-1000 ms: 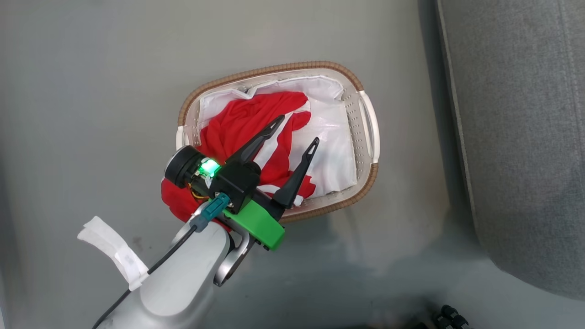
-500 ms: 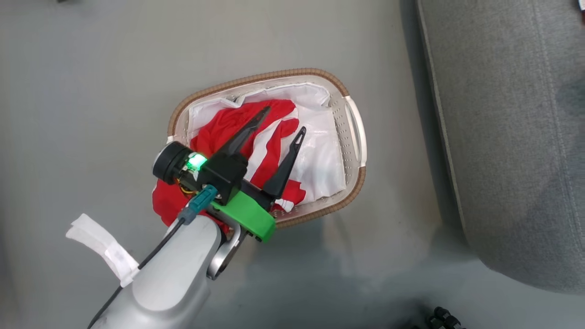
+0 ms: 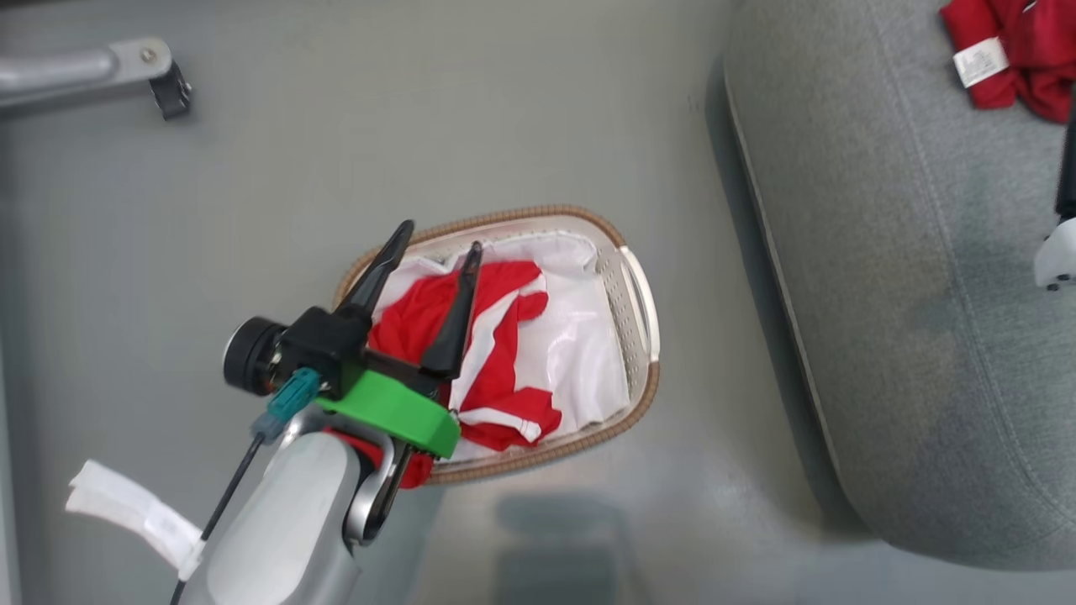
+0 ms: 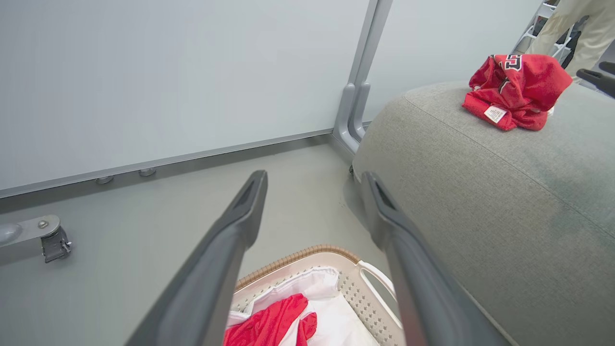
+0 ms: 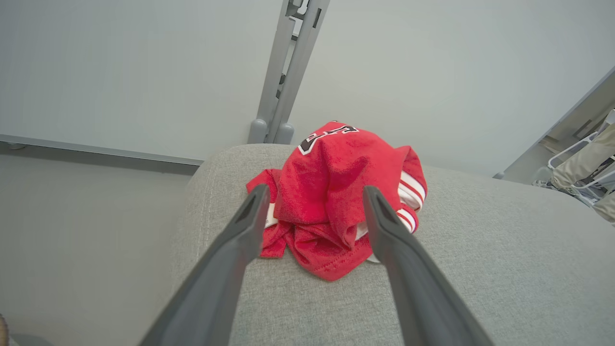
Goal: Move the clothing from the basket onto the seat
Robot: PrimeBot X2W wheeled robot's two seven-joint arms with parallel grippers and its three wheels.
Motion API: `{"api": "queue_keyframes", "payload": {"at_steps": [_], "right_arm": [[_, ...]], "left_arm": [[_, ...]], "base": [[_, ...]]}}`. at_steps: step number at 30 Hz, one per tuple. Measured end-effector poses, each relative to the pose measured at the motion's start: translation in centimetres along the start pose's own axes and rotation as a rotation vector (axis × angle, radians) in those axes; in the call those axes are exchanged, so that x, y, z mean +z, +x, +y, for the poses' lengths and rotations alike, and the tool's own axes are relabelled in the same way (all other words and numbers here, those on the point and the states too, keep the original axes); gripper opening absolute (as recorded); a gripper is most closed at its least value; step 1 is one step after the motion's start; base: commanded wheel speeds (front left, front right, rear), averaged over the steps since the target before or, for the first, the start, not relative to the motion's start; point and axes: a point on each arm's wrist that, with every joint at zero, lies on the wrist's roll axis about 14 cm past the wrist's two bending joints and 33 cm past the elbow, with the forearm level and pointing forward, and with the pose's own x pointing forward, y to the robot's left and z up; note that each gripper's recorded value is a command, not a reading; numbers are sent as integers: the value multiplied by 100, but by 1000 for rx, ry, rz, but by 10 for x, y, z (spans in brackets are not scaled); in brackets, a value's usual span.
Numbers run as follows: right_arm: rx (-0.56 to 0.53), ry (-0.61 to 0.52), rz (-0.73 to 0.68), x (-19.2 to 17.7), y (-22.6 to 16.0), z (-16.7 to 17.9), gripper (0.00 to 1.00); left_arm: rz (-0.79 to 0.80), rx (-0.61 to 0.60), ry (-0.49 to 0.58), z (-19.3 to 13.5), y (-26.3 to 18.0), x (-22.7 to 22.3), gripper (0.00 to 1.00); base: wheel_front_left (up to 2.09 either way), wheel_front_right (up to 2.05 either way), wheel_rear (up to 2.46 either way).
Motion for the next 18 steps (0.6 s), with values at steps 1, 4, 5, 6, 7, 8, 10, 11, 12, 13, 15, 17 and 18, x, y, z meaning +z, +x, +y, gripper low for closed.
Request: {"api": "queue_keyframes", "payload": {"at_steps": [1, 4, 5, 6, 7, 8, 10, 11, 12, 13, 15, 17, 18], "right_arm": [[7, 5, -13, 6, -2, 2, 100], [26, 21, -52, 23, -10, 7, 100], [30, 29, -69, 30, -12, 9, 100], [37, 42, -89, 38, -14, 12, 100], [45, 55, -107, 46, -16, 16, 100], [55, 64, -119, 51, -18, 21, 100], [84, 96, -145, 61, -23, 35, 100], [97, 112, -155, 66, -26, 42, 100], [114, 133, -170, 72, -29, 52, 100], [129, 155, -182, 77, -32, 61, 100], [149, 217, -201, 85, -39, 76, 100], [191, 254, -207, 89, -49, 97, 100], [206, 264, -207, 89, -53, 104, 100]], "left_arm": [[-10, 16, 0, 2, -3, 5, 100], [-46, 71, 5, 10, -16, 20, 100], [-60, 91, 4, 12, -20, 25, 100], [-70, 109, 5, 14, -26, 30, 100], [-81, 130, 6, 17, -32, 34, 100], [-90, 147, 5, 19, -37, 37, 100], [-110, 194, 6, 26, -50, 44, 100], [-117, 216, 9, 30, -56, 47, 100], [-125, 245, 5, 34, -64, 49, 100], [-132, 275, 0, 39, -73, 50, 100], [-142, 323, -10, 45, -88, 52, 100], [-153, 367, -33, 49, -102, 52, 100], [-156, 378, -36, 51, -107, 52, 100]], "base": [[0, 0, 0], [0, 0, 0], [0, 0, 0], [0, 0, 0], [0, 0, 0], [0, 0, 0], [0, 0, 0], [0, 0, 0], [0, 0, 0], [0, 0, 0], [0, 0, 0], [0, 0, 0], [0, 0, 0]]}}
